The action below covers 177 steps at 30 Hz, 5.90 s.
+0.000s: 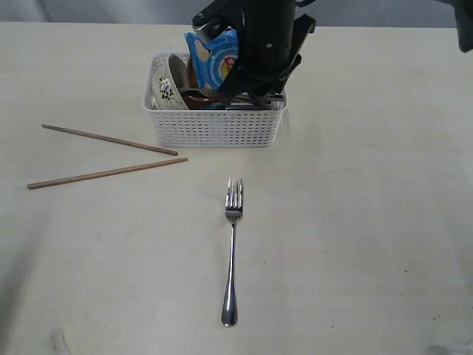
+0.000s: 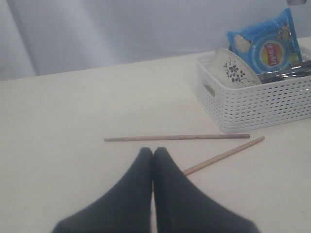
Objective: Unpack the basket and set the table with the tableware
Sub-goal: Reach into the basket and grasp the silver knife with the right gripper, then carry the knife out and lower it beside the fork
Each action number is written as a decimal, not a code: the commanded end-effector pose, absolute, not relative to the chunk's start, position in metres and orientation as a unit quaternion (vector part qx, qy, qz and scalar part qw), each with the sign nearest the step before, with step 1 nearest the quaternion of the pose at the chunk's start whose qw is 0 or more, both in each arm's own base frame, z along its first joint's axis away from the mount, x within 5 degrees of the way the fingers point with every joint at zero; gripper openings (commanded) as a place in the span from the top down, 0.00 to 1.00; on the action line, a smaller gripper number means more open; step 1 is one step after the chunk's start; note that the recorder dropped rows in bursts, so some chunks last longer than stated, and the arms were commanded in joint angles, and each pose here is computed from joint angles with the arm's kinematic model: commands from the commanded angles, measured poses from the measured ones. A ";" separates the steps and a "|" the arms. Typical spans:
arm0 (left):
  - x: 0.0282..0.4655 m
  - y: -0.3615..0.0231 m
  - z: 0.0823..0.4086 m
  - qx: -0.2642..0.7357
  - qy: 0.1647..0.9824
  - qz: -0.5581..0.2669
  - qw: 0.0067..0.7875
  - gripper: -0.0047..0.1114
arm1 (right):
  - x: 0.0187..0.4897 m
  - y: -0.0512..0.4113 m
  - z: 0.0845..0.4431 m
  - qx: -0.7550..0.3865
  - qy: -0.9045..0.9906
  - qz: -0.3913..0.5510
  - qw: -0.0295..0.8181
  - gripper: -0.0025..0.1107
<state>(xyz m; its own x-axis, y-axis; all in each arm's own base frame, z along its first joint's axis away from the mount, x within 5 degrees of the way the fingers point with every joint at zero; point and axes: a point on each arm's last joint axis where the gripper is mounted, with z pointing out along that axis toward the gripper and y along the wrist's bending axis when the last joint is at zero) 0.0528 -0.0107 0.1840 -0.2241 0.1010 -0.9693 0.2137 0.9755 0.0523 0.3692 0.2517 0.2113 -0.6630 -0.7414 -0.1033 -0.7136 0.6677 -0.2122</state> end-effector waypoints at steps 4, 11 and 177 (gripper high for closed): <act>0.053 -0.011 0.184 0.103 0.778 -0.049 0.618 0.96 | 0.376 0.252 0.200 -0.422 0.897 -0.092 0.093 0.78; 0.053 -0.011 0.184 0.103 0.778 -0.049 0.618 0.96 | 0.372 0.257 0.202 -0.452 0.877 -0.128 0.100 0.81; 0.053 -0.011 0.184 0.103 0.778 -0.049 0.618 0.96 | 0.137 0.240 0.177 0.020 0.983 0.073 0.168 0.63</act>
